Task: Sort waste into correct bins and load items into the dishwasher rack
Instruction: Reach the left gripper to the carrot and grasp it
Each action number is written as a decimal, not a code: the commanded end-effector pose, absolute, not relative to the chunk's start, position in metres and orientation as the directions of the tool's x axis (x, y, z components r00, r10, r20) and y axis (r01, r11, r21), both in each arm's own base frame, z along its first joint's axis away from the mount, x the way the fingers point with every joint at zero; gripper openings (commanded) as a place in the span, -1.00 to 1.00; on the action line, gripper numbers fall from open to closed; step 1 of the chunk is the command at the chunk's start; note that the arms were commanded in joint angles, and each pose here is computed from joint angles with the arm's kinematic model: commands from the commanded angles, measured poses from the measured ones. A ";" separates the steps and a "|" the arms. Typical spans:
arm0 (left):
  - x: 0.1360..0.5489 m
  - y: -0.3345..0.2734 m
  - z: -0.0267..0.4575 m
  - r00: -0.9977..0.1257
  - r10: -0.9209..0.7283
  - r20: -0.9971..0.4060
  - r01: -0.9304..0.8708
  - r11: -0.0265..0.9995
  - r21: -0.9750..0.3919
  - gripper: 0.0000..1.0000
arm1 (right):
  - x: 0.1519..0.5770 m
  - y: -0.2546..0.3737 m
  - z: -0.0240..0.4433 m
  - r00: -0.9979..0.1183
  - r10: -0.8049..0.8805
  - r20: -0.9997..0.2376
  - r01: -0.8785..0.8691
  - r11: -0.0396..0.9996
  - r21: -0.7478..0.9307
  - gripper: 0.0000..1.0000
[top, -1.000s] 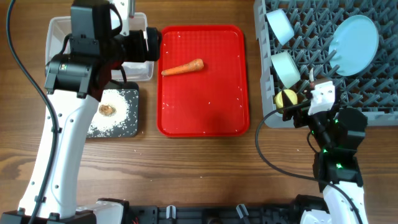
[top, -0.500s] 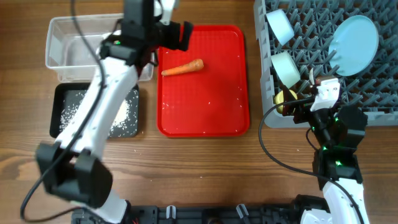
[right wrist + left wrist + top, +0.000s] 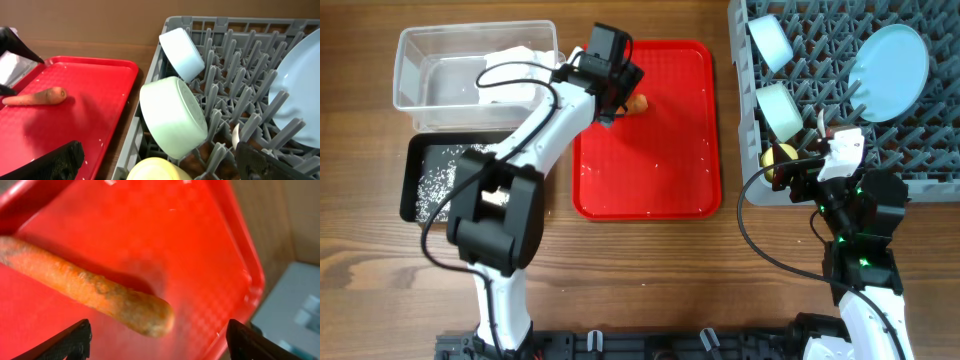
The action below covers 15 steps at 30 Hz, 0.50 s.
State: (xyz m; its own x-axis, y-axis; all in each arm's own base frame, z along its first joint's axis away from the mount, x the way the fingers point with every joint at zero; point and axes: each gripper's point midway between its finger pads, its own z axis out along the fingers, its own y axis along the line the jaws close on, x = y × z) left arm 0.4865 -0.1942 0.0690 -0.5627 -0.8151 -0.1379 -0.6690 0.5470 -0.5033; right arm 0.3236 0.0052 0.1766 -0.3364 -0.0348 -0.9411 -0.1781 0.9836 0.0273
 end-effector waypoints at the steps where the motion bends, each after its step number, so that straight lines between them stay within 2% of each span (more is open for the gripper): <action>1: 0.478 -0.190 0.026 -0.474 -0.876 -0.083 -0.777 0.461 -0.428 0.76 | 0.324 0.004 0.176 -0.342 -0.019 -0.939 -0.167 0.985 0.041 1.00; 5: 0.473 -0.183 -0.014 -0.466 -0.882 -0.071 -0.813 0.458 -0.359 0.57 | 0.323 0.004 0.174 -0.349 -0.019 -0.937 -0.167 0.985 0.043 0.99; 7: 0.466 -0.181 -0.022 -0.471 -0.880 -0.058 -0.825 0.462 -0.326 0.17 | 0.323 0.004 0.174 -0.350 -0.018 -0.937 -0.166 0.985 0.043 0.99; 9: 0.454 -0.183 -0.024 -0.521 -0.853 -0.030 -0.812 0.506 -0.290 -0.02 | 0.323 0.004 0.174 -0.350 -0.018 -0.937 -0.166 0.985 0.043 0.99; 12: 0.429 -0.188 -0.028 -0.693 -0.720 0.045 -0.707 0.666 -0.236 -0.05 | 0.323 0.004 0.174 -0.350 -0.018 -0.936 -0.166 0.985 0.043 0.99; 15: 0.395 -0.179 -0.030 -0.774 -0.614 0.157 -0.633 0.757 -0.160 -0.01 | 0.323 0.004 0.174 -0.350 -0.018 -0.937 -0.167 0.985 0.043 0.99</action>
State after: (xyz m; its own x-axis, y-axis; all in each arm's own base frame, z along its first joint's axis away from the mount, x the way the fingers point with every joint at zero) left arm 0.4383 -0.1866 0.0067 -0.6737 -0.7385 0.0271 -0.7152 0.6423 -0.2757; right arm 0.3226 0.0054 0.1740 -0.3470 -0.0331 -0.9373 -0.1781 0.9835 0.0312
